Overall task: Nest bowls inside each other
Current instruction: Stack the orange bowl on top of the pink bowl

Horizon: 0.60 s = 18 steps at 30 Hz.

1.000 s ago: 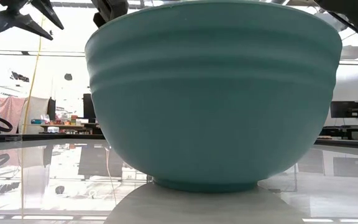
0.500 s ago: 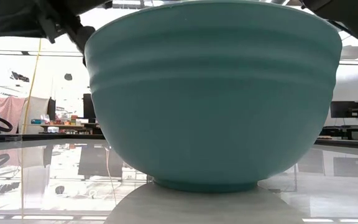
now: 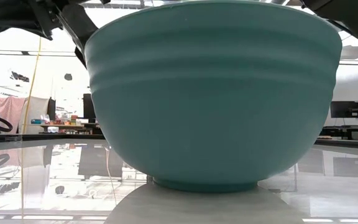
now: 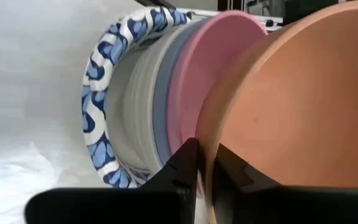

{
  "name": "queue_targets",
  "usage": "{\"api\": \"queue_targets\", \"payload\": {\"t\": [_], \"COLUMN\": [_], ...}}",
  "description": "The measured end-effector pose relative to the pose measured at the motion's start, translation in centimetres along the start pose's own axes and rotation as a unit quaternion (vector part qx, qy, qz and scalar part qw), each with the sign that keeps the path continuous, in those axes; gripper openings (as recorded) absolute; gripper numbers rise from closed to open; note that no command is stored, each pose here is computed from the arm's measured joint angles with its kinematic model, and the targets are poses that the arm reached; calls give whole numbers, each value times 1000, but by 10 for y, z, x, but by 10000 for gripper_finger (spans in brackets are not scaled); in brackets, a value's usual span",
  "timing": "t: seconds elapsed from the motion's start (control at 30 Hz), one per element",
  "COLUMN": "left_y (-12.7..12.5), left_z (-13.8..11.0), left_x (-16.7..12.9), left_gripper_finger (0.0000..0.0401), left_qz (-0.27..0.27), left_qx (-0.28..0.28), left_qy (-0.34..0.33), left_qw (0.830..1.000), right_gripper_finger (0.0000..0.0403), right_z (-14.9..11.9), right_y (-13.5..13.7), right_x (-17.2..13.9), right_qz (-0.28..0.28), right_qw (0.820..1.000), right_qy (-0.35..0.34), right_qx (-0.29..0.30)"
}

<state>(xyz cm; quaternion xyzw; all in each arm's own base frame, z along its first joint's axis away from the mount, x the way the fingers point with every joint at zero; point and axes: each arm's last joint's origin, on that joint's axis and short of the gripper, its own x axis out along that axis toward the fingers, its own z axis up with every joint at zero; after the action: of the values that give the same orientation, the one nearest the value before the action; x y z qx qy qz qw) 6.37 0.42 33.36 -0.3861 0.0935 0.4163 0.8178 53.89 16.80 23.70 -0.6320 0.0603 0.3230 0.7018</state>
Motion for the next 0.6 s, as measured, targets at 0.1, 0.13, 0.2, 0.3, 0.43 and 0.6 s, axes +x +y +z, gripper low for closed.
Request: {"api": "queue_targets", "payload": {"t": [0.1, 0.13, 0.2, 0.3, 0.43, 0.6], "left_y": [0, 0, 0, 0, 0, 0], "left_z": [0, 0, 0, 0, 0, 0], "left_x": [0, 0, 0, 0, 0, 0], "left_gripper_finger": [180, 180, 180, 180, 180, 180], "left_qz": [0, 0, 0, 0, 0, 0], "left_qx": [1, 3, 9, 14, 14, 14], "left_qy": [0, 0, 0, 0, 0, 0], "left_qw": [1000, 1000, 1000, 1000, 1000, 1000], "right_gripper_finger": [54, 55, 55, 56, 56, 57], "right_z": [3, 3, 5, 8, 8, 8], "right_y": [0, 0, 0, 1, 1, 1], "right_x": [0, 0, 0, 1, 0, 0], "right_qz": [1, 1, 2, 5, 6, 6], "right_qw": [1000, 1000, 1000, 999, 999, 998], "right_qy": [-10, -13, -16, -29, -31, -32], "right_qx": [0, 0, 2, 18, 42, 45]}}
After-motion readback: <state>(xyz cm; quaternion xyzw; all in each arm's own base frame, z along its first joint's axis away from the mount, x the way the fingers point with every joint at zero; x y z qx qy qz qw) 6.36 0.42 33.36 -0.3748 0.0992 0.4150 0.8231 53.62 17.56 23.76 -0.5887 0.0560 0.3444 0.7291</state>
